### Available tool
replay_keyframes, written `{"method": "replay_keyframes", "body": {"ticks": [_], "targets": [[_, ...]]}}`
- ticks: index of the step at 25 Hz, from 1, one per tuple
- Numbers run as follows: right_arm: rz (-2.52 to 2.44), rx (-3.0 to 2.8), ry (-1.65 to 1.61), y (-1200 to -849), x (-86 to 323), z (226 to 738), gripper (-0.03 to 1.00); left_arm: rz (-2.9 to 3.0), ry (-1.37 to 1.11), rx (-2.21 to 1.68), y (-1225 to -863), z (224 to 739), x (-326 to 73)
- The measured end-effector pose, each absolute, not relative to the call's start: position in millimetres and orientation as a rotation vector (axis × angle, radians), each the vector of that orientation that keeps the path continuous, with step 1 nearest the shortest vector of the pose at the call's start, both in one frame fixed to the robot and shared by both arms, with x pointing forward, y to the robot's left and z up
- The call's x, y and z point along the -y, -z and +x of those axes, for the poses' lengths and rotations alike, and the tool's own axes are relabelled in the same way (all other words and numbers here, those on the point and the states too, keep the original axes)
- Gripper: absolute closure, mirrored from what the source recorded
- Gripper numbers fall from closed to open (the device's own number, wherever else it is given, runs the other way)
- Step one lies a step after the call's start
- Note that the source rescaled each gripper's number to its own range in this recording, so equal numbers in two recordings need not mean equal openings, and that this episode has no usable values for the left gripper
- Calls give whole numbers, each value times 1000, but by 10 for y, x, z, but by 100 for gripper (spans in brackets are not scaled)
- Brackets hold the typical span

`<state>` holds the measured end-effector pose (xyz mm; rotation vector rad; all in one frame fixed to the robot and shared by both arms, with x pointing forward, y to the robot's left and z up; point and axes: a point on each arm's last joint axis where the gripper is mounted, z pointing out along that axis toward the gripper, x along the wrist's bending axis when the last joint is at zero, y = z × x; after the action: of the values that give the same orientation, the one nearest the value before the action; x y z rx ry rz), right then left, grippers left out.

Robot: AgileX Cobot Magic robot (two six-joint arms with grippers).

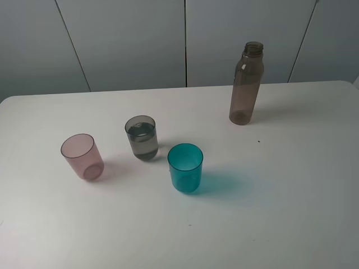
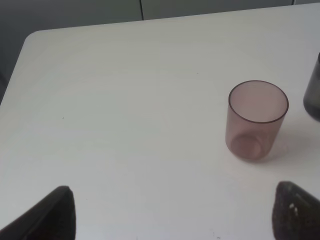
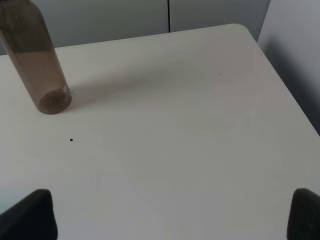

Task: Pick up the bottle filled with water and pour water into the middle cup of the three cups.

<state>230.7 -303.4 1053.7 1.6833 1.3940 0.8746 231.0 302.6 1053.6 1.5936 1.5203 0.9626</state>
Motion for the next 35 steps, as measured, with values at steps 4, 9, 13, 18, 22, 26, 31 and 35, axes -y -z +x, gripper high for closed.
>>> {"method": "replay_keyframes", "body": {"ticks": [4, 9, 13, 18, 22, 26, 31, 35], "targets": [[1654, -1427, -869, -10536, 3021, 2309, -3, 1594, -963, -1520, -10536, 2310, -3026], [1620, -1479, -892, -10536, 2987, 2312, -3, 1594, -963, -1520, -10536, 2310, -3026], [1589, -1522, -918, -10536, 2991, 2308, -3, 1594, -963, -1520, -10536, 2310, -3026], [1586, -1527, -922, -10536, 2993, 2309, -3, 1594, -963, -1520, -10536, 2310, -3026], [1586, -1527, -922, -10536, 2993, 2309, -3, 1594, -963, -1520, -10536, 2310, -3026], [1588, -1526, -923, -10536, 2993, 2309, -3, 1594, -963, -1520, -10536, 2310, -3026], [1591, -1523, -926, -10536, 2993, 2309, -3, 1594, -963, -1520, -10536, 2310, -3026], [1593, -1522, -926, -10536, 2993, 2309, -3, 1594, -963, -1520, -10536, 2310, -3026]]}}
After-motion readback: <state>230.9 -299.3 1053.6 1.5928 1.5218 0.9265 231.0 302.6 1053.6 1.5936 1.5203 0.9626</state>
